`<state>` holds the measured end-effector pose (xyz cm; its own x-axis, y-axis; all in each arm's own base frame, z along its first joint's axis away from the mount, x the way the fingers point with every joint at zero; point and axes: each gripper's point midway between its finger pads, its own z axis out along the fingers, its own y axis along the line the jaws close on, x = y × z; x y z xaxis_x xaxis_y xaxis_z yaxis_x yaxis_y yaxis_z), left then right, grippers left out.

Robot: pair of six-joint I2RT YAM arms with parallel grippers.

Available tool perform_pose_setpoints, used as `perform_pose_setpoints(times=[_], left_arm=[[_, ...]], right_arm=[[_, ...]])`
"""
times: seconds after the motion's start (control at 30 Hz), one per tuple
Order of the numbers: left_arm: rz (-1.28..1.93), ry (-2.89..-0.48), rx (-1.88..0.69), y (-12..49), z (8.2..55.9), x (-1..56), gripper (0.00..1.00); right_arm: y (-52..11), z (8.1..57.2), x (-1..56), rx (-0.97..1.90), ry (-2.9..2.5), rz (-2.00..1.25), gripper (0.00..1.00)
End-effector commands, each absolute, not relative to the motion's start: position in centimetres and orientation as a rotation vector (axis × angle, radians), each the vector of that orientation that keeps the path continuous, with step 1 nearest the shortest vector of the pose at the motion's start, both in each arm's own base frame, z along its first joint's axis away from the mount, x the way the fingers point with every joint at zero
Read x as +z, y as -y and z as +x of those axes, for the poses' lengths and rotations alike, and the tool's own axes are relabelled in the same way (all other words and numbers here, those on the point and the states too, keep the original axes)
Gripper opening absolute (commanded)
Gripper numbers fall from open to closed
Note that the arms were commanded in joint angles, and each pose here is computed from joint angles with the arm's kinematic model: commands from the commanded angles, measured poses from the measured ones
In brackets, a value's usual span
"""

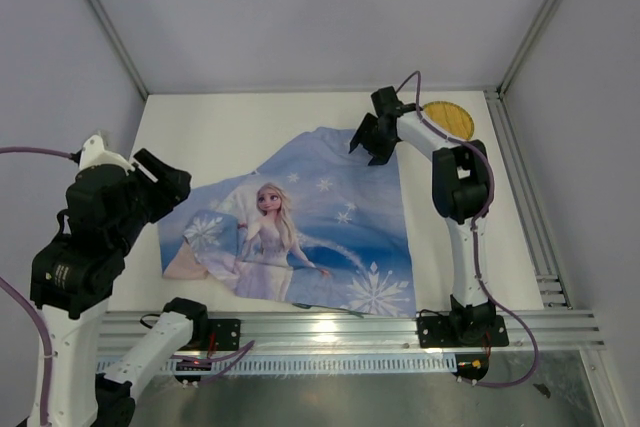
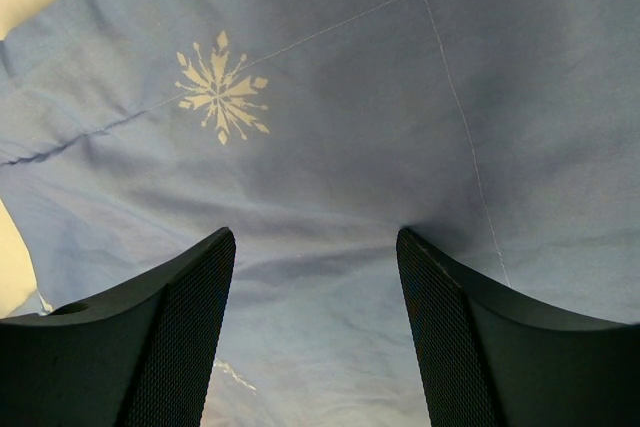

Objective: Set the dinner table for one person

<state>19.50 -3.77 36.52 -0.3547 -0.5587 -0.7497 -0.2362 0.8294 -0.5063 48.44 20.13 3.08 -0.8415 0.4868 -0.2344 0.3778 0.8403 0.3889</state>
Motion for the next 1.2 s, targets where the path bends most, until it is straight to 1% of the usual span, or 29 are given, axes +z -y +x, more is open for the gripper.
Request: perform_pose_setpoints(times=[0.0,0.03,0.07,0.13,0.17,0.2,0.37,0.47,0.5,0.6,0.67,0.73,0.87,0.93,0.97,1.03,1.07,1.17], left_arm=[[-0.609,-1.891,-0.293,2.4,20.3,37.0,0.62],[-0.633,-1.884,-0.231,1.4,20.5,36.7,0.61],[-0.687,-1.872,-0.112,-0.4,20.7,36.1,0.56],[-0.74,-1.865,0.021,-2.1,21.1,35.1,0.52],[-0.776,-1.869,0.1,-2.9,21.7,34.4,0.48],[-0.78,-1.882,0.13,-3.0,22.1,33.9,0.47],[-0.78,-1.94,0.22,-2.6,25.5,31.2,0.46],[-0.743,-1.948,0.253,-1.9,29.0,28.8,0.47],[-0.737,-1.966,0.27,-1.8,29.3,28.3,0.47],[-0.722,-1.973,0.298,-1.5,31.5,26.8,0.47],[-0.74,-2.006,0.344,-1.6,32.9,24.9,0.47],[-0.824,-2.022,0.401,-2.5,33.9,23.1,0.47],[-0.966,-2.057,0.566,-4.8,33.7,20.0,0.47],[-1.003,-2.054,0.623,-5.3,33.9,19.5,0.47],[-1.021,-2.075,0.704,-5.8,33.7,18.2,0.47],[-1.056,-2.084,0.756,-6.1,33.9,17.7,0.47],[-1.116,-2.094,0.79,-6.5,33.9,16.3,0.47],[-1.219,-2.137,0.833,-7.2,32.8,14.7,0.44]], right_arm=[[-17.5,46.3,0.6,0.316,-2.765,0.634,0.71],[-17.6,46.2,0.6,0.325,-2.768,0.61,0.7],[-18.1,46.1,1.1,0.351,-2.764,0.576,0.7],[-18.8,45.9,1.4,0.375,-2.749,0.505,0.71],[-19.5,45.8,2.5,0.393,-2.729,0.437,0.7],[-19.9,45.6,2.4,0.404,-2.715,0.398,0.7],[-21.1,44.7,5.1,0.43,-2.633,0.246,0.7],[-21.2,43.7,7.2,0.414,-2.586,0.153,0.7],[-21.1,43.5,6.9,0.402,-2.591,0.141,0.7],[-21.1,42.7,8.6,0.389,-2.553,0.074,0.7],[-20.8,42.5,10.2,0.369,-2.514,0.044,0.7],[-19.8,42.5,10.9,0.303,-2.484,0.025,0.71],[-18.7,42.3,13.3,0.254,-2.407,0.023,0.7],[-18.6,42.3,13.6,0.255,-2.397,0.02,0.7],[-18.6,42.3,13.8,0.256,-2.393,0.017,0.7],[-18.7,42.3,14.0,0.257,-2.391,0.012,0.7],[-18.6,42.2,14.1,0.246,-2.392,0.007,0.7],[-18.3,42.1,14.1,0.226,-2.39,-0.003,0.7]])
